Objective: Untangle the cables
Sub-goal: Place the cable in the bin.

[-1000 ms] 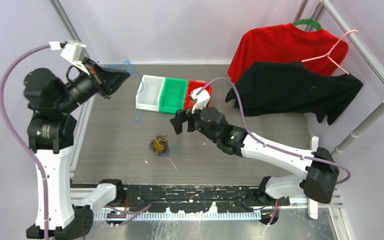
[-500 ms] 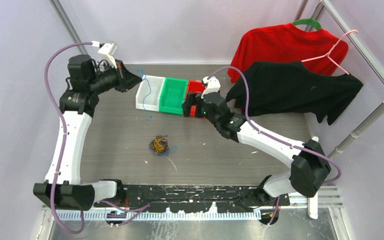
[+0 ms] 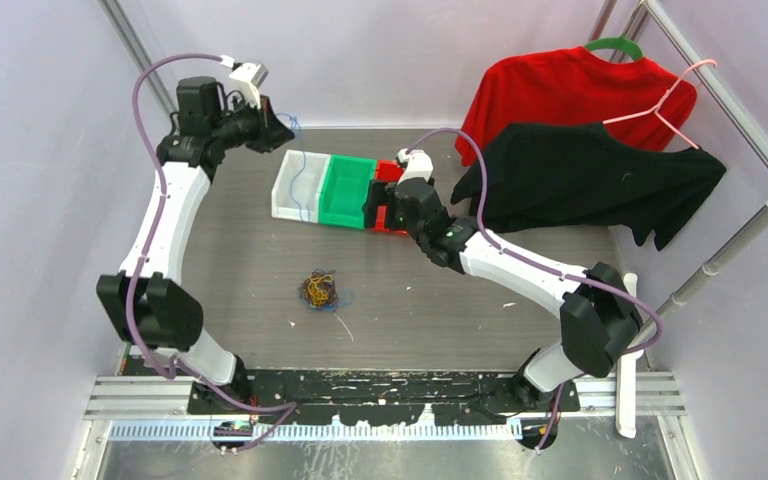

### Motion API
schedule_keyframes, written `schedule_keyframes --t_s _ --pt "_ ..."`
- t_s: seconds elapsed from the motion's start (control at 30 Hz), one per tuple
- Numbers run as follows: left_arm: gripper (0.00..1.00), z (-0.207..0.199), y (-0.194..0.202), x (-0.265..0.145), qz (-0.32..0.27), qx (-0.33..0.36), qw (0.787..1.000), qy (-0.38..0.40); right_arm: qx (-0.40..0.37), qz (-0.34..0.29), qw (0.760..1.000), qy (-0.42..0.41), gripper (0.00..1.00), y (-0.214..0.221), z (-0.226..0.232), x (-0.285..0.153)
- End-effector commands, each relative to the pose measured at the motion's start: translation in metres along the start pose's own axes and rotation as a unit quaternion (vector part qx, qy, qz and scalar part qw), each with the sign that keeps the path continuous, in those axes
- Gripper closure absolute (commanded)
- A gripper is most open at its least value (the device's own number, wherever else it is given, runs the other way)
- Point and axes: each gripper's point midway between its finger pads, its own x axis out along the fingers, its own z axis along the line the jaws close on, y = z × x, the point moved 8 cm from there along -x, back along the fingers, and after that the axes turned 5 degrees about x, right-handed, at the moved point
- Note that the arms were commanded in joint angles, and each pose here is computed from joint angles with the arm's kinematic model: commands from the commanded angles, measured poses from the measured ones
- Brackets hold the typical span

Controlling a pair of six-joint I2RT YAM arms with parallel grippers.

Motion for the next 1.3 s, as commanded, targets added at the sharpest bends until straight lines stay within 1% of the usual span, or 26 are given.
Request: schedule_keyframes --t_s 0.0,0.1,0.3,0.4,0.47,0.6,0.7,0.77,0.87,0.93,1.0,1.1,1.23,1.27 --pt "1.0 0.018 -0.029 0.016 -0.046 0.069 0.996 -0.023 0.011 -0.039 0.999 0.001 0.06 -0.021 0.006 0.002" --pt "1.0 0.027 -0.017 0.032 -0.032 0.085 0.996 -0.026 0.012 -0.039 0.999 0.007 0.06 -0.018 0.0 0.003" --pt "1.0 0.043 0.023 0.067 -0.006 0.14 0.989 -0.044 0.021 -0.038 0.999 0.008 0.06 -0.01 -0.011 0.002" --pt "1.0 0.049 0.034 0.079 0.01 0.135 0.99 -0.05 0.022 -0.034 0.999 0.007 0.06 -0.008 -0.013 0.003" --pt "1.0 0.052 0.046 0.085 0.03 0.13 0.99 -0.052 0.022 -0.034 0.999 0.009 0.06 -0.008 -0.014 0.004" --pt "1.0 0.056 0.078 0.088 0.098 0.138 0.984 -0.056 0.026 -0.032 0.999 0.007 0.06 -0.008 -0.015 0.004" --pt "1.0 0.065 0.103 0.09 0.162 0.135 0.975 -0.073 0.03 -0.033 0.999 0.008 0.06 -0.01 -0.015 0.004" --pt "1.0 0.069 0.113 0.09 0.203 0.129 0.967 -0.081 0.031 -0.026 0.999 -0.005 0.06 -0.01 -0.012 0.004" --pt "1.0 0.072 0.118 0.091 0.247 0.12 0.958 -0.078 0.033 -0.022 0.999 -0.009 0.06 -0.011 -0.01 0.003" --pt "0.94 0.073 0.118 0.092 0.271 0.116 0.952 -0.079 0.035 -0.023 0.999 -0.01 0.06 -0.012 -0.01 0.002" --pt "0.84 0.073 0.114 0.092 0.282 0.114 0.949 -0.081 0.037 -0.023 0.999 -0.011 0.06 -0.013 -0.009 0.002" --pt "0.65 0.073 0.105 0.089 0.284 0.106 0.949 -0.089 0.039 -0.023 0.999 -0.013 0.06 -0.013 -0.009 0.0" --pt "0.38 0.063 0.095 0.078 0.31 0.096 0.944 -0.057 0.039 -0.023 0.999 -0.013 0.06 -0.015 -0.01 -0.002" --pt "0.37 0.062 0.092 0.076 0.314 0.092 0.943 -0.058 0.038 -0.023 0.999 -0.013 0.06 -0.015 -0.01 -0.002"
